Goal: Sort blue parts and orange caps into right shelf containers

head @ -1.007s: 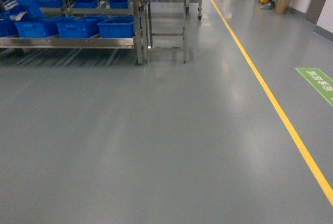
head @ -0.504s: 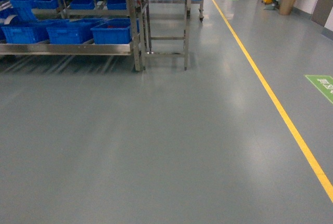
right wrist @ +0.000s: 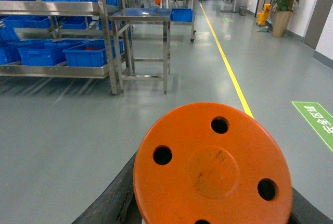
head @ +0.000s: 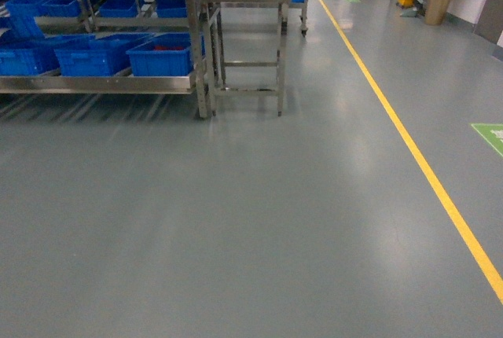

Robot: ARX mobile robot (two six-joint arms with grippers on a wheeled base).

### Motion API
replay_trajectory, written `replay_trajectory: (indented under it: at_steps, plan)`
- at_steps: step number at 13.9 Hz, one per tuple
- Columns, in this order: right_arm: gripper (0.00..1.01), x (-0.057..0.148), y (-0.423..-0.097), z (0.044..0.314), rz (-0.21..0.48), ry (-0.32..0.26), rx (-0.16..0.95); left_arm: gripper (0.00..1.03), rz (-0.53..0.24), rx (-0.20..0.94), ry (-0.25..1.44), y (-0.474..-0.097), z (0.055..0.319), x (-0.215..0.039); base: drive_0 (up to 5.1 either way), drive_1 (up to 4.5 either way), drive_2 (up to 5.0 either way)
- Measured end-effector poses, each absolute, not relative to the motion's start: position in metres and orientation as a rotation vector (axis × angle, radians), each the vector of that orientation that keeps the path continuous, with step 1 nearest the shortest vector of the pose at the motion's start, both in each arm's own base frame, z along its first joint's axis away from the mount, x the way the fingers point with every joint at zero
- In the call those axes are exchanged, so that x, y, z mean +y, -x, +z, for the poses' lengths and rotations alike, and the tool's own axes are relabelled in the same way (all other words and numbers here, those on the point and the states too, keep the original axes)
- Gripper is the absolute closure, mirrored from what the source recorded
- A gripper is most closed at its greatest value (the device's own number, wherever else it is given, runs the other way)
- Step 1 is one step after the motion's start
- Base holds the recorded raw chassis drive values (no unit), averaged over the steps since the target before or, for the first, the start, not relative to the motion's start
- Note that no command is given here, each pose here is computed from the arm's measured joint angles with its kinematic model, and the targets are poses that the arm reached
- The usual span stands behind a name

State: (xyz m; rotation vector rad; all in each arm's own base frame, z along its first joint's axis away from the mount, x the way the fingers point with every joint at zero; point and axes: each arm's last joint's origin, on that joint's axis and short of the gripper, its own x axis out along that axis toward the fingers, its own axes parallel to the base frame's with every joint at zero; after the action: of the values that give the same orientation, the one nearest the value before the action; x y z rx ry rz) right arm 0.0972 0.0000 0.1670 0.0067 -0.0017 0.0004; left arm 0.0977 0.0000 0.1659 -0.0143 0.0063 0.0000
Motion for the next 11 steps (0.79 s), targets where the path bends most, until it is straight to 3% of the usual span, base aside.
replay_trajectory:
  at_steps: [11]
  plan:
    - [0.57,0.0,-0.0972,0.167,0.0,-0.007,-0.002,0.61,-0.001,0.005,0.014,-0.0977,0.166,0.0,0.1,4.36,-4.2]
